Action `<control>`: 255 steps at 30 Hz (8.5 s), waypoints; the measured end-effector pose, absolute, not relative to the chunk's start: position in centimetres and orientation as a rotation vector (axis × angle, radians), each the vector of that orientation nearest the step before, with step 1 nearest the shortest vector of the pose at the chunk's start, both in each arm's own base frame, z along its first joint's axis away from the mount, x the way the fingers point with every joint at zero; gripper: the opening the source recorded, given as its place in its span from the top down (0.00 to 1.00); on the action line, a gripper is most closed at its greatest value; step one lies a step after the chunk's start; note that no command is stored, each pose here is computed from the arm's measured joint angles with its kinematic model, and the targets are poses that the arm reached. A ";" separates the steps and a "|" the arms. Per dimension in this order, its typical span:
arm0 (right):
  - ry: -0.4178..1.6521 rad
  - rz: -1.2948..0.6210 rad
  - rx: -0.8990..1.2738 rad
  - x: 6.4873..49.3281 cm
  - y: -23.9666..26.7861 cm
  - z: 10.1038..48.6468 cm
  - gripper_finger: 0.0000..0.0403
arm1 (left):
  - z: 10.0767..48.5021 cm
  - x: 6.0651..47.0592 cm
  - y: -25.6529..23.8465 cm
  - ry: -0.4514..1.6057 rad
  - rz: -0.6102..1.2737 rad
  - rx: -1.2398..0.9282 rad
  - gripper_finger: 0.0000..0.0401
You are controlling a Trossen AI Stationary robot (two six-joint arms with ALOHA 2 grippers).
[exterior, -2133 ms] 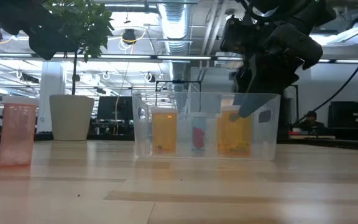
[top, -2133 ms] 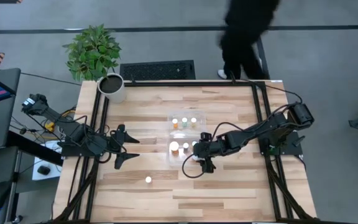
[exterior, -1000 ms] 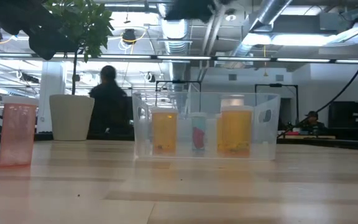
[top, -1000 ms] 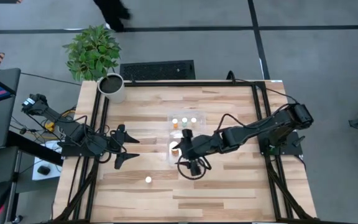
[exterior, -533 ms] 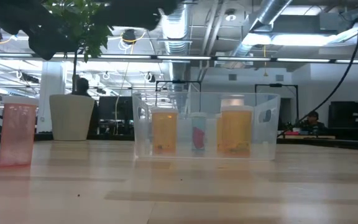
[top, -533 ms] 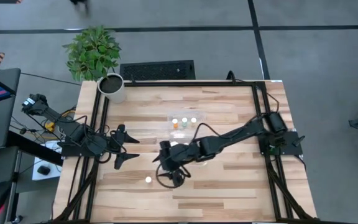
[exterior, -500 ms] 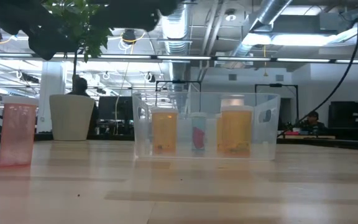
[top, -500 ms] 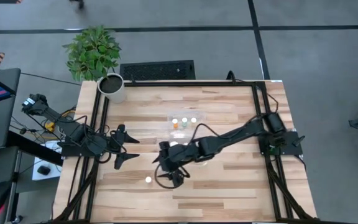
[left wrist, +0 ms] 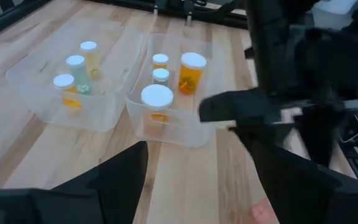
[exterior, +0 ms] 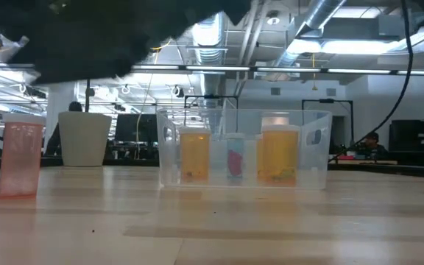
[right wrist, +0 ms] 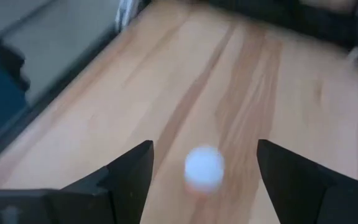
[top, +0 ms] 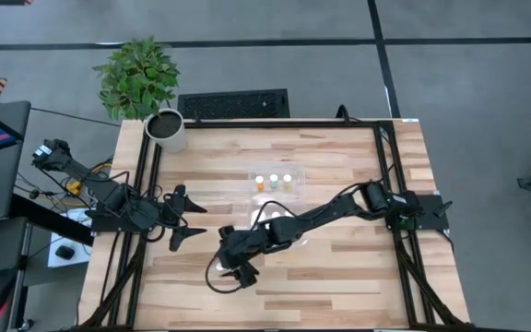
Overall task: Pick and place medicine bottles into bin by pill shape (circle, oval)
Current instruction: Put the pink tablet bottle into the top transparent bin
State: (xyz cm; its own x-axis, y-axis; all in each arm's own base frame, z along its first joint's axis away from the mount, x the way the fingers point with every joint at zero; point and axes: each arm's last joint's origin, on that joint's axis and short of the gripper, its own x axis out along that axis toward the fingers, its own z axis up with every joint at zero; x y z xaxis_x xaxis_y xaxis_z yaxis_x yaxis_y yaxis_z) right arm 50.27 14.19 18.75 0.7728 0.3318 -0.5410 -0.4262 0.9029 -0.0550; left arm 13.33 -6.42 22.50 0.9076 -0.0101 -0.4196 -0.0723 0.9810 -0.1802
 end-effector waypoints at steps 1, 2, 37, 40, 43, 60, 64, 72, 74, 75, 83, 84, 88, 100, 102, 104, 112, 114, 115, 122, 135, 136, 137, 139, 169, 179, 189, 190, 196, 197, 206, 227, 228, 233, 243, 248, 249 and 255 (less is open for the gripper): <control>0.580 0.415 -0.175 50.2 14.2 18.4 0.27 | 22.5 13.3 -6.4 0.432 0.032 -0.194 0.29; 0.563 0.422 -0.164 50.5 14.3 18.3 0.27 | 22.5 13.3 -6.4 0.431 0.032 -0.195 0.29; 0.592 0.445 -0.133 50.8 14.3 17.5 0.27 | 22.5 13.3 -6.4 0.430 0.032 -0.198 0.29; 0.593 0.445 -0.132 50.8 14.3 17.4 0.27 | 22.5 13.3 -6.4 0.430 0.032 -0.198 0.29; 0.592 0.444 -0.132 50.8 14.3 17.4 0.27 | 22.5 13.3 -6.4 0.430 0.032 -0.198 0.29; 0.563 0.465 -0.060 50.6 14.4 16.4 0.27 | 22.5 13.3 -6.4 0.430 0.032 -0.198 0.29; 0.562 0.462 -0.064 50.7 14.1 16.4 0.27 | 22.5 13.3 -6.4 0.430 0.031 -0.191 0.29; 0.565 0.465 -0.066 50.8 13.3 16.4 0.28 | 22.5 13.3 -6.4 0.430 0.030 -0.188 0.29; 0.564 0.462 -0.065 50.9 13.1 16.4 0.30 | 22.5 13.3 -6.4 0.430 0.030 -0.187 0.29; 0.564 0.467 -0.063 50.9 13.1 16.4 0.30 | 22.5 13.3 -6.4 0.430 0.030 -0.187 0.29; 0.548 0.477 -0.072 50.9 13.4 16.5 0.30 | 22.5 13.3 -6.4 0.430 0.030 -0.188 0.29; 0.548 0.475 -0.067 50.9 13.4 16.5 0.30 | 22.5 13.3 -6.4 0.430 0.030 -0.188 0.29; 0.528 0.480 -0.054 51.3 13.7 15.3 0.30 | 22.5 13.3 -6.4 0.430 0.030 -0.188 0.29; 0.549 0.470 -0.051 51.1 13.5 15.8 0.30 | 22.5 13.3 -6.4 0.436 0.031 -0.185 0.29; 0.552 0.471 -0.049 51.1 13.4 15.8 0.30 | 22.5 13.3 -6.4 0.436 0.032 -0.185 0.29; 0.554 0.472 -0.052 51.1 13.4 15.7 0.30 | 22.5 13.3 -6.4 0.436 0.031 -0.185 0.29; 0.574 0.476 -0.042 51.2 13.2 14.9 0.36 | 22.5 13.3 -6.4 0.436 0.032 -0.186 0.29; 0.567 0.476 -0.042 51.2 13.2 15.0 0.38 | 22.5 13.3 -6.4 0.436 0.032 -0.186 0.29; 0.568 0.477 -0.047 51.2 13.2 15.0 0.39 | 22.5 13.3 -6.4 0.436 0.032 -0.187 0.29; 0.582 0.473 -0.036 51.2 13.2 14.9 0.48 | 22.5 13.3 -6.4 0.436 0.033 -0.192 0.29; 0.603 0.461 -0.048 51.1 13.1 14.7 0.73 | 22.5 13.3 -6.4 0.435 0.033 -0.192 0.29; 0.602 0.456 -0.054 51.1 13.1 14.7 0.73 | 22.5 13.3 -6.4 0.436 0.033 -0.192 0.29; 0.602 0.453 -0.056 51.1 13.1 14.7 0.73 | 22.5 13.3 -6.4 0.436 0.033 -0.192 0.29; 0.605 0.452 -0.058 51.0 13.1 14.9 0.72 | 22.5 13.3 -6.4 0.435 0.033 -0.193 0.29; 0.389 0.024 0.018 28.2 -0.8 26.1 0.71 | 22.5 13.3 -6.4 0.434 0.043 -0.189 0.29; 0.455 -0.059 0.053 30.8 -3.4 22.1 0.71 | 22.6 13.3 -6.3 0.416 0.077 -0.188 0.29; 0.552 -0.029 0.052 34.3 -3.9 18.6 0.71 | 22.4 13.3 -6.3 0.429 0.083 -0.201 0.29; 0.550 -0.029 0.056 34.6 -3.9 18.4 0.71 | 22.4 13.3 -6.3 0.431 0.084 -0.200 0.29; 0.557 -0.026 0.072 35.2 -4.2 17.3 0.71 | 22.3 13.3 -6.3 0.440 0.077 -0.197 0.29; 0.563 -0.029 0.080 35.2 -4.3 17.0 0.71 | 22.3 13.3 -6.3 0.442 0.077 -0.195 0.29; 0.594 -0.048 0.110 35.5 -5.0 15.4 0.71 | 22.3 13.3 -6.3 0.441 0.077 -0.193 0.29; 0.644 -0.067 0.141 35.2 -5.3 15.0 0.70 | 22.3 13.3 -6.3 0.440 0.077 -0.193 0.29; 0.644 -0.067 0.141 35.2 -5.4 15.0 0.70 | 22.3 13.3 -6.3 0.440 0.077 -0.193 0.29; 0.644 -0.066 0.141 35.2 -5.3 15.0 0.68 | 22.3 13.3 -6.3 0.440 0.077 -0.193 0.29; 0.650 -0.066 0.139 35.1 -5.3 14.9 0.60 | 22.3 13.3 -6.3 0.441 0.077 -0.193 0.29; 0.667 -0.066 0.141 35.0 -5.3 14.8 0.56 | 22.3 13.3 -6.3 0.441 0.077 -0.193 0.29; 0.671 -0.066 0.142 35.0 -5.3 14.8 0.55 | 22.3 13.3 -6.3 0.441 0.077 -0.193 0.29; 0.680 -0.066 0.143 34.9 -5.3 14.9 0.51 | 22.3 13.3 -6.3 0.441 0.077 -0.193 0.29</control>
